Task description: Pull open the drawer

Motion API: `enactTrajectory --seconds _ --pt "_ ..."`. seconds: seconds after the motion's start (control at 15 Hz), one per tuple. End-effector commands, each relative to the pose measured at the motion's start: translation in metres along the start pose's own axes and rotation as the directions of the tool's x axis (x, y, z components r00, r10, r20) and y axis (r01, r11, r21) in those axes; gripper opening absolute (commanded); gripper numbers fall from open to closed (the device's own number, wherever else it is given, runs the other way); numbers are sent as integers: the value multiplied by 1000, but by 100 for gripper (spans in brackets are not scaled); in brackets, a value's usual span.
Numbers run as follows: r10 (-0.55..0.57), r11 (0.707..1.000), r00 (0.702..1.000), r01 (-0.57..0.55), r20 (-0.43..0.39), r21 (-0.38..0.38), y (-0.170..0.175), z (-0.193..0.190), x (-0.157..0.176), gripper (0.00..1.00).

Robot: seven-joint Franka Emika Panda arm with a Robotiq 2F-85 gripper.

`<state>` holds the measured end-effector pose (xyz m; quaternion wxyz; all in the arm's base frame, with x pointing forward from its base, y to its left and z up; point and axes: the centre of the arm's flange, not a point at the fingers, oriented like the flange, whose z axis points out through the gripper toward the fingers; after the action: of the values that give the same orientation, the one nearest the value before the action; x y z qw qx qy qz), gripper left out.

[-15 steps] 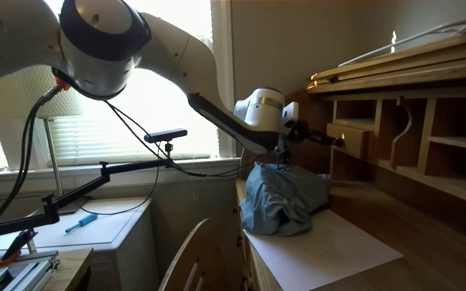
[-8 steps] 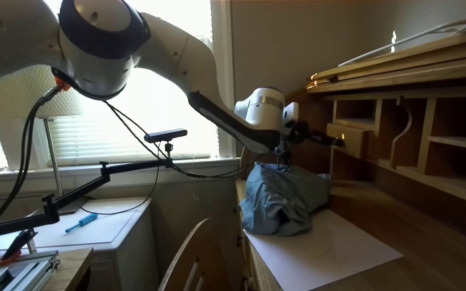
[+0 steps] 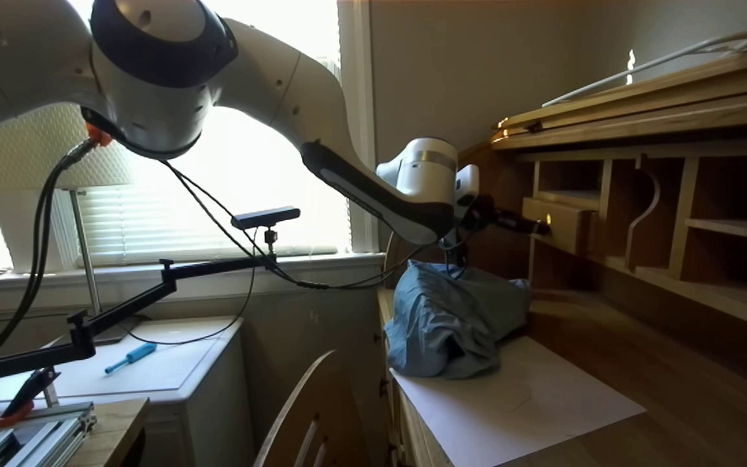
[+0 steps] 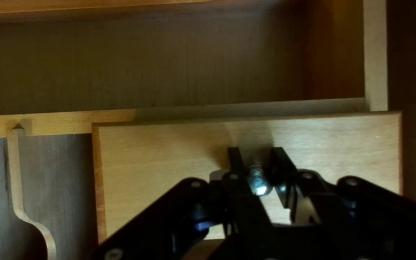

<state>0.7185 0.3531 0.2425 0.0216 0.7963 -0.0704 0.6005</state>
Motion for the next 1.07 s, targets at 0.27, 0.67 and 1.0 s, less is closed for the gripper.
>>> enactTrajectory --seconds 0.27,0.67,1.0 --pt "-13 988 1000 12 3 152 -8 -43 -5 6" --pt "31 992 999 -26 -40 120 -25 -41 -16 6" --pt "52 995 996 -45 -74 90 -31 -38 -22 6"
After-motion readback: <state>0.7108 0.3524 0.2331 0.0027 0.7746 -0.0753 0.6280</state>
